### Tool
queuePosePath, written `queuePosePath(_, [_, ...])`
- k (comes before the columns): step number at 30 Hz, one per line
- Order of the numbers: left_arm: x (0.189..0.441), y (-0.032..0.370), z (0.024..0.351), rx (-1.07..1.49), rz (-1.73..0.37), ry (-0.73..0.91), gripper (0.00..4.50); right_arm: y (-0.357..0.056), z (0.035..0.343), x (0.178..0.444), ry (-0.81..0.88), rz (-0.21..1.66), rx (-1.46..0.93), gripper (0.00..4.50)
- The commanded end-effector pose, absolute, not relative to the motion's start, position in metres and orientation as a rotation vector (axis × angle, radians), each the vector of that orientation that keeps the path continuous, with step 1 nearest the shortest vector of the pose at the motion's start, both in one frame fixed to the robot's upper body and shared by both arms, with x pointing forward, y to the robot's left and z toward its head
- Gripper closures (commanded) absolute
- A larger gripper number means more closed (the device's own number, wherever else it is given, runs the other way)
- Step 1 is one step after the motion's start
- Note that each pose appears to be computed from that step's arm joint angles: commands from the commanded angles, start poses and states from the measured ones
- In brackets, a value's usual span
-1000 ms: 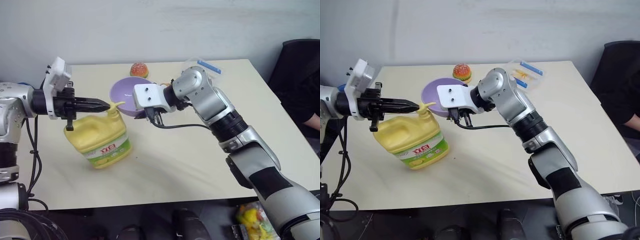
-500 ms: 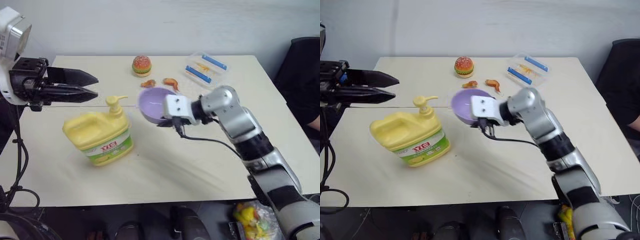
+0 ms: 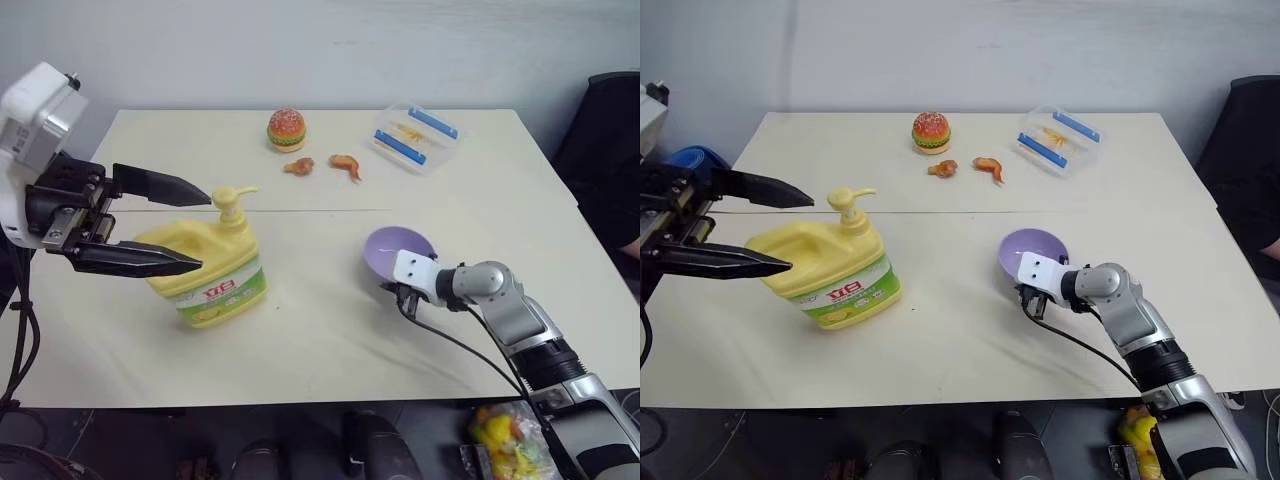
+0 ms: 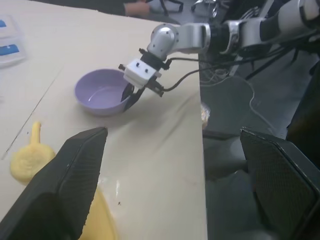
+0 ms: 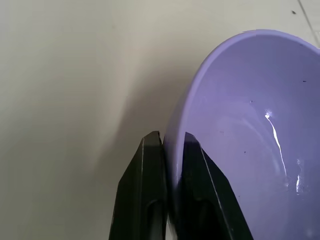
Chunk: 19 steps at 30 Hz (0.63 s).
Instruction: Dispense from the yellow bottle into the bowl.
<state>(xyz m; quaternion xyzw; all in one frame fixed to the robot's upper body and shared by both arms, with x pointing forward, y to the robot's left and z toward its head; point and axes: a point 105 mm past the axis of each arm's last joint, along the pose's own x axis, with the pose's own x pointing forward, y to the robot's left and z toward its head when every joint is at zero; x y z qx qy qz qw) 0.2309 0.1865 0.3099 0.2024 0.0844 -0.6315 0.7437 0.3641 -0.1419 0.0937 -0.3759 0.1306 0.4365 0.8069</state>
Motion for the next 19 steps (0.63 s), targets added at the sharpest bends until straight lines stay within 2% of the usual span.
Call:
queuePosePath(1, [0.229, 0.183, 0.31, 0.513, -1.386, 0.147, 0.0, -0.144, 0.098, 0.362, 0.246, 0.914, -0.766, 2.94])
queuePosePath(5, [0.23, 0.182, 0.304, 0.51, -1.398, 0.147, 0.0, -0.151, 0.118, 0.351, 0.225, 0.913, -0.718, 1.64])
queuePosePath(9, [0.231, 0.191, 0.303, 0.495, -1.368, 0.152, 0.0, -0.171, 0.171, 0.326, 0.17, 0.902, -0.638, 0.17])
queuePosePath(10, [0.231, 0.194, 0.305, 0.487, -1.356, 0.152, 0.0, -0.178, 0.188, 0.318, 0.153, 0.899, -0.601, 0.04])
queuePosePath(13, [0.226, 0.204, 0.313, 0.461, -1.332, 0.146, 0.0, -0.199, 0.223, 0.292, 0.169, 0.914, -0.532, 0.04])
queuePosePath(16, [0.221, 0.214, 0.324, 0.432, -1.307, 0.128, 0.0, -0.226, 0.236, 0.258, 0.277, 0.965, -0.521, 0.04])
queuePosePath(19, [0.224, 0.219, 0.329, 0.429, -1.27, 0.111, 0.0, -0.24, 0.243, 0.244, 0.323, 0.971, -0.49, 0.04])
